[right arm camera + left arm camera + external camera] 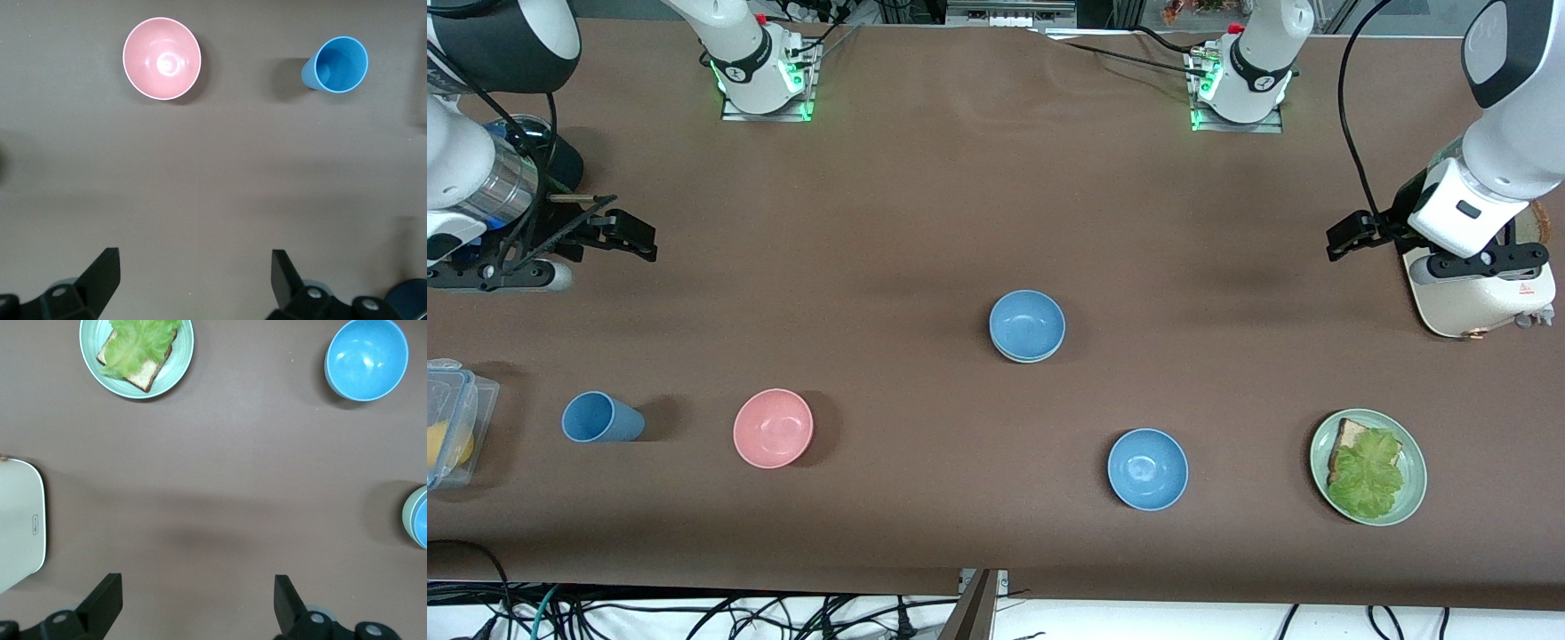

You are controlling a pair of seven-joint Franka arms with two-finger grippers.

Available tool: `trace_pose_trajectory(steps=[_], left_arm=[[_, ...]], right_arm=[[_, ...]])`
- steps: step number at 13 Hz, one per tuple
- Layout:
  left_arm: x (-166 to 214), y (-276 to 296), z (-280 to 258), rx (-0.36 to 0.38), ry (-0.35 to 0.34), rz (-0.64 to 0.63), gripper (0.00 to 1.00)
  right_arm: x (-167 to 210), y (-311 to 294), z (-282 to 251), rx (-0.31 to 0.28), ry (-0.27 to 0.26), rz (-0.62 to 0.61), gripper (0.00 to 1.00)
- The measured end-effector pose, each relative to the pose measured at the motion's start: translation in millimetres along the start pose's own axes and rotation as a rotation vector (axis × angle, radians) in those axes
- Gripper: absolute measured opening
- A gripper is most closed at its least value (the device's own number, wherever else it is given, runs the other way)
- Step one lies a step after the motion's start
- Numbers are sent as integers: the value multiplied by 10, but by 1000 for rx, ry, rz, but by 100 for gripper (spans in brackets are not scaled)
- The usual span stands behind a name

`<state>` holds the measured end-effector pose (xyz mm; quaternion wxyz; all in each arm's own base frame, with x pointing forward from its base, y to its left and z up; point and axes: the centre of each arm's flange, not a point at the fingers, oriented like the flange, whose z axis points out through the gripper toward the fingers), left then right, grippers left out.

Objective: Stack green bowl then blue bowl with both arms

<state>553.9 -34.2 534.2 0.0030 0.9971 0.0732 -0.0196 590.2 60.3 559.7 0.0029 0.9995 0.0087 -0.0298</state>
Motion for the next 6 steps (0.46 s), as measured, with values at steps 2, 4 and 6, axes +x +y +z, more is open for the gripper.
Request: trace_pose_trajectory(steps=[2,4,6], left_arm=[[22,-5,-117,-5,23,8,100],[39,-43,-187,-7,33,27,100],[53,-122,-193,-6,31,32,100]], right_arm=[[-1,-8,0,0,0,-1,100],[-1,-13,0,0,0,-2,100],[-2,-20,0,0,0,-4,100]])
